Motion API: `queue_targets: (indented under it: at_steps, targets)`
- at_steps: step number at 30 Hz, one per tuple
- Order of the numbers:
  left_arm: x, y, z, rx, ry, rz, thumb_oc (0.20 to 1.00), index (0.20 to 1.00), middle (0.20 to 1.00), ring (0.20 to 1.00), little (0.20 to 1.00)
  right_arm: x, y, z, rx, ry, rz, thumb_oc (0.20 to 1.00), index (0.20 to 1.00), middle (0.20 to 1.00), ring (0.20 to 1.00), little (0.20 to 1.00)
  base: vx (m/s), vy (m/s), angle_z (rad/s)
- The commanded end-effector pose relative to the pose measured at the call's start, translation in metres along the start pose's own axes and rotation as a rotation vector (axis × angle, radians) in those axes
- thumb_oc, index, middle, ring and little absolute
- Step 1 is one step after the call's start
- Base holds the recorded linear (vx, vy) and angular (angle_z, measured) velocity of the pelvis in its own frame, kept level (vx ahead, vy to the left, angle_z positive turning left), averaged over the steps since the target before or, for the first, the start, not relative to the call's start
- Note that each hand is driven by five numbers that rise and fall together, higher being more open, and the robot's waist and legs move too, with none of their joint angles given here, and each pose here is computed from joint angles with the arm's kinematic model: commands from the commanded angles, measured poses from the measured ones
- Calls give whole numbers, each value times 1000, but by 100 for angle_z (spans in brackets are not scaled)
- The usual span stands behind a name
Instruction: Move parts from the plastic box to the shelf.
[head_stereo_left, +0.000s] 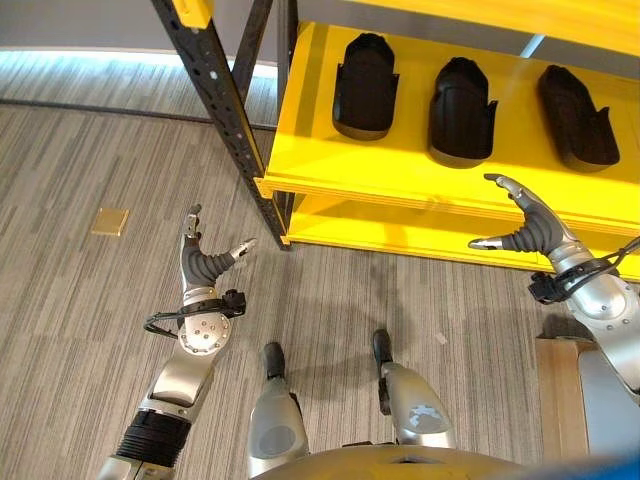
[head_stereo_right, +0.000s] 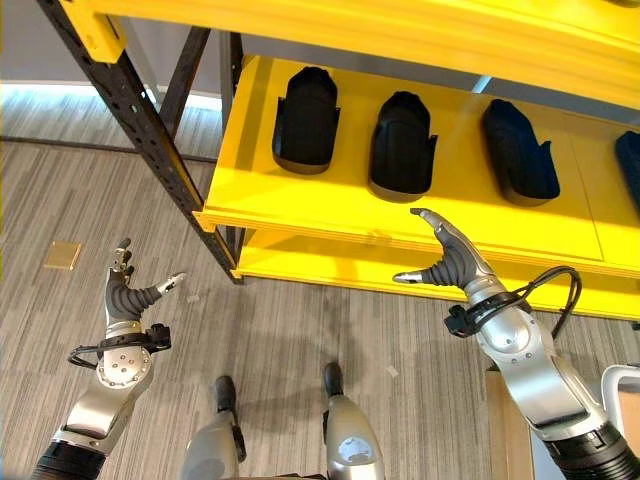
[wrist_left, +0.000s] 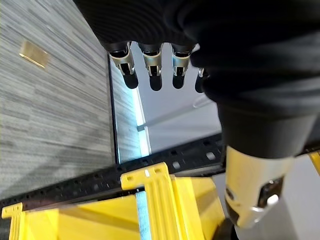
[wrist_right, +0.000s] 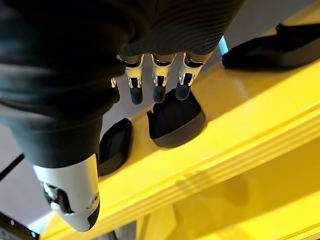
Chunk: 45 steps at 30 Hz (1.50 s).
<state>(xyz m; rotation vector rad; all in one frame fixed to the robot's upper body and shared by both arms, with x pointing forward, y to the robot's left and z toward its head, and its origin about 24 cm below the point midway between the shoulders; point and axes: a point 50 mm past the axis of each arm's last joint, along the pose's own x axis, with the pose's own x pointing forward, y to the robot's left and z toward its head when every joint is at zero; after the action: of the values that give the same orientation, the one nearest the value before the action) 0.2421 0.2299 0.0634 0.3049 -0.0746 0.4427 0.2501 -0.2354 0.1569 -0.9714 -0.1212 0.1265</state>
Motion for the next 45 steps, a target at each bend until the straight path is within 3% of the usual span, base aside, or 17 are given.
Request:
queue_targets:
  at_steps: [1,14,22,30,36,45]
  targets:
    - [4,8,7,42,-71,13,1000,1000,1000,1000,1000,9,-24,33,-148,-198,-70,1000,1000,1000,1000,1000,-48,-76,-17]
    - [9,-7,7,76,-83,-43,1000,1000,1000,1000,1000,47,-38,61,-426,-237,70,1000,1000,1000,1000,1000,-16,-38,-2]
    - [15,-11,13,56,-124,-43,1000,1000,1000,1000,1000,64,-58,63,-488,-191,90,1000,1000,1000,1000,1000,-96,-9,-2]
    - [17,-8,14,34,-132,-13,1000,1000,1000,1000,1000,66,-55,60,-509,-165,142,1000,1000,1000,1000,1000,-46,29,-2]
    - [16,-7,13,21,-130,8,1000,1000,1000,1000,1000,64,-58,78,-568,-275,90,1000,1000,1000,1000,1000,-4,13,-3]
    - [15,-5,15,1,-132,13,1000,1000,1000,1000,1000,71,-75,66,-632,-119,-56,1000,1000,1000,1000,1000,1,30,0]
